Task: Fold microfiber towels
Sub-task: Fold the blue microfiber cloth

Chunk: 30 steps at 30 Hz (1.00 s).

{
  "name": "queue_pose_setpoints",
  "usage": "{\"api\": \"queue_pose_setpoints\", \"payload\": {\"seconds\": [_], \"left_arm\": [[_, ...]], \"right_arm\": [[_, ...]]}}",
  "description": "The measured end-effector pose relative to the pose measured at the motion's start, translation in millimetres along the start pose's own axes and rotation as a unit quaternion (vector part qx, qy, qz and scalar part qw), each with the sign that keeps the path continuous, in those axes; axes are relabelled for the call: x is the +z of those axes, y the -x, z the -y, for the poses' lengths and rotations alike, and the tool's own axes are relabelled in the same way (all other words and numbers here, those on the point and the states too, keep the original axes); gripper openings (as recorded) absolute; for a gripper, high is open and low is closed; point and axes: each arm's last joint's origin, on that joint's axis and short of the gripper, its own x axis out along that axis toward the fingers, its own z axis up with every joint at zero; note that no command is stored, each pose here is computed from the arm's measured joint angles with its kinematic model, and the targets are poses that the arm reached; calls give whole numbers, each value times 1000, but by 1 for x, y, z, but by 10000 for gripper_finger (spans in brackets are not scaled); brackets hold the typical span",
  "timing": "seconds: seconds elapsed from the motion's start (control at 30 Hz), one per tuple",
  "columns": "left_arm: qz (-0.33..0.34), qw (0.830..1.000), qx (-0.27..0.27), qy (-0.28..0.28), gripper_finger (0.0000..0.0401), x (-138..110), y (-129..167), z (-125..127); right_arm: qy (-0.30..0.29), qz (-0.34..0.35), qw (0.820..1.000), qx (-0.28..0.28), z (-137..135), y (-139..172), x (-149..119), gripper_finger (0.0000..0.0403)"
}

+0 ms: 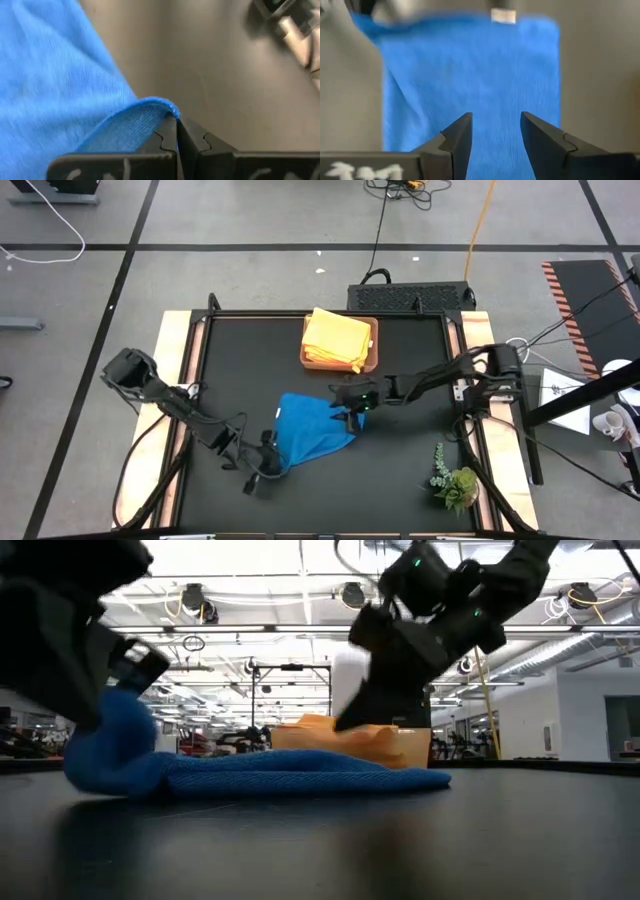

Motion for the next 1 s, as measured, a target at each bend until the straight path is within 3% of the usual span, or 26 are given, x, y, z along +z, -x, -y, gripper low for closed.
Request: {"api": "queue_pose_setpoints", "payload": {"seconds": [0.27, 0.4, 0.53, 0.77, 0.83, 0.9, 1.0], "left_arm": [[-54, 998, 23, 26, 1, -15, -4, 2], [-57, 997, 46, 24, 1, -16, -2, -1], [-67, 994, 85, 21, 1, -17, -2, -9], [-87, 982, 166, 6, 1, -20, -1, -28], [-90, 981, 170, -4, 1, -19, -1, -32], [-91, 981, 172, -13, 2, -17, -1, -36], [-93, 980, 172, -21, 2, -16, -2, -40]], "right_arm": [[-5, -106, 994, -27, 5, -11, -23, 160], [-25, -144, 989, -22, -6, -8, -29, 160], [-35, -179, 983, 20, -34, -8, -38, 160], [-70, -226, 959, 159, -94, 0, -49, 160], [-62, -216, 959, 172, -101, 9, -44, 160], [-39, -166, 972, 160, -100, 22, -28, 160], [3, -69, 994, 82, -91, 44, -1, 160]]}}
